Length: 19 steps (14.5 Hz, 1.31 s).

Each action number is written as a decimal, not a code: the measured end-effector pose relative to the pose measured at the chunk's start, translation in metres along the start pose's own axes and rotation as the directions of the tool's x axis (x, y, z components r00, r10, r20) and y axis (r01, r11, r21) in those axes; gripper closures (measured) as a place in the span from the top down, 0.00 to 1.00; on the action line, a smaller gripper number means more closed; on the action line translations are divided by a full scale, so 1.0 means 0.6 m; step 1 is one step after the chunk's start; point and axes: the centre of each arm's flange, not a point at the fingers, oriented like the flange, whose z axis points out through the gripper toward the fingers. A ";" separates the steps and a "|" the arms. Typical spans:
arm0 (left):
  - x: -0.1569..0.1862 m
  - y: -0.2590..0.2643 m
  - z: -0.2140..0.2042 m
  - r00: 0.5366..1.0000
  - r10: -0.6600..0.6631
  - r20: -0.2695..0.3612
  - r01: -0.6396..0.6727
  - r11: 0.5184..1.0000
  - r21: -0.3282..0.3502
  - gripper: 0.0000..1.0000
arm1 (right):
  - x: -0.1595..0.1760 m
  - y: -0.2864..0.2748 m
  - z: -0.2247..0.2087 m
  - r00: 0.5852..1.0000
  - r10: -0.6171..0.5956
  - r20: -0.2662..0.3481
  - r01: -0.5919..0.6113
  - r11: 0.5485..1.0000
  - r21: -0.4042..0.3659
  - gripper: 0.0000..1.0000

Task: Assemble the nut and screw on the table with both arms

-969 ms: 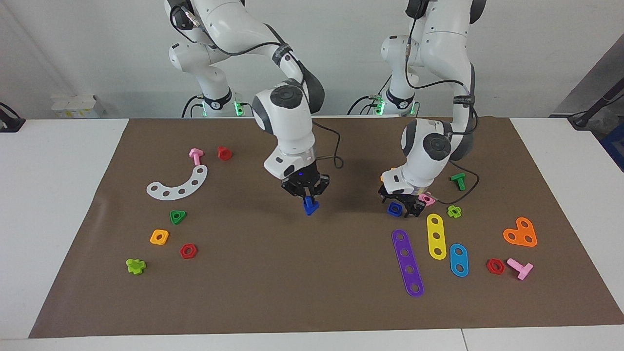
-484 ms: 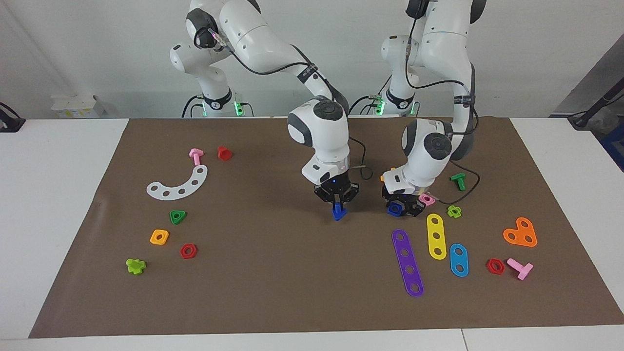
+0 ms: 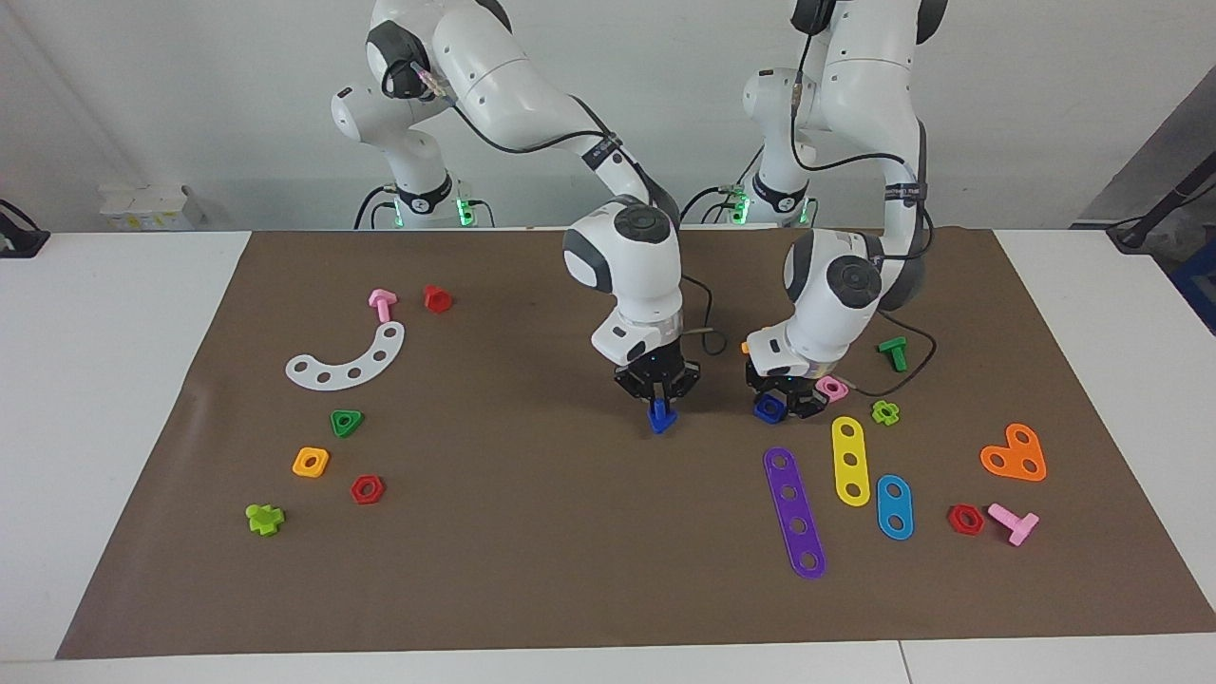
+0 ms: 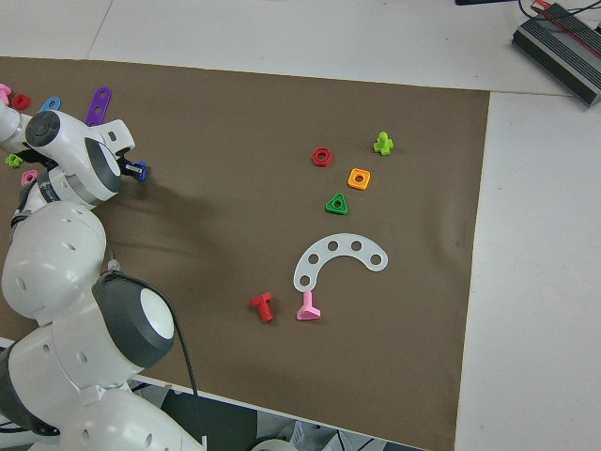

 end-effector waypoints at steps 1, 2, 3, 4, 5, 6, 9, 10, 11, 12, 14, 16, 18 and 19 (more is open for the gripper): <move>0.000 -0.004 -0.003 1.000 -0.026 0.008 0.026 1.000 -0.003 0.48 | -0.001 0.001 0.001 1.000 0.000 -0.002 0.000 1.000 0.002 0.25; 0.002 -0.007 -0.009 0.998 -0.056 0.016 0.056 0.998 -0.007 0.48 | 0.000 0.001 0.001 1.000 0.002 -0.002 -0.002 1.000 0.001 0.35; 0.006 -0.009 -0.018 0.996 -0.091 0.022 0.092 0.996 -0.009 0.48 | 0.002 0.002 -0.001 1.000 0.006 -0.006 -0.006 1.000 0.002 0.45; 0.012 -0.010 -0.027 0.991 -0.130 0.026 0.130 0.991 -0.010 0.48 | 0.011 0.004 -0.011 1.000 0.013 -0.017 -0.013 1.000 0.007 0.58; 0.017 -0.010 -0.035 0.985 -0.173 0.030 0.173 0.985 -0.011 0.48 | 0.027 0.009 -0.034 0.999 0.024 -0.036 -0.024 1.000 0.015 0.67; 0.023 -0.009 -0.043 0.974 -0.225 0.034 0.225 0.974 -0.011 0.48 | 0.049 0.023 -0.068 0.998 0.045 -0.050 -0.044 0.999 0.016 0.78; 0.050 0.015 -0.059 0.912 -0.409 0.036 0.410 0.912 -0.009 0.48 | 0.135 0.115 -0.213 0.992 0.103 -0.069 -0.104 0.994 -0.021 1.00; 0.065 0.036 -0.063 0.886 -0.463 0.033 0.463 0.886 -0.007 0.48 | 0.159 0.155 -0.256 0.993 0.097 -0.070 -0.100 0.994 -0.037 1.00; 0.082 0.059 -0.069 0.861 -0.508 0.027 0.508 0.861 -0.006 0.48 | 0.179 0.193 -0.290 0.994 0.083 -0.068 -0.086 0.995 -0.054 1.00; 0.099 0.084 -0.077 0.840 -0.542 0.021 0.542 0.840 -0.007 0.48 | 0.196 0.231 -0.318 0.996 0.068 -0.065 -0.073 0.995 -0.071 1.00; 0.132 0.136 -0.094 0.811 -0.585 0.010 0.585 0.811 -0.016 0.48 | 0.224 0.309 -0.363 0.998 0.045 -0.049 -0.050 0.993 -0.105 1.00; 0.154 0.171 -0.102 0.792 -0.610 0.018 0.610 0.792 -0.033 0.48 | 0.240 0.380 -0.403 0.999 0.044 -0.021 -0.047 0.989 -0.138 1.00; 0.179 0.200 -0.108 0.782 -0.623 0.027 0.624 0.781 -0.040 0.48 | 0.247 0.437 -0.443 0.999 0.047 -0.002 -0.047 0.986 -0.159 1.00; 0.191 0.213 -0.108 0.778 -0.628 0.027 0.629 0.776 -0.042 0.48 | 0.246 0.458 -0.464 0.999 0.042 0.006 -0.040 0.985 -0.166 1.00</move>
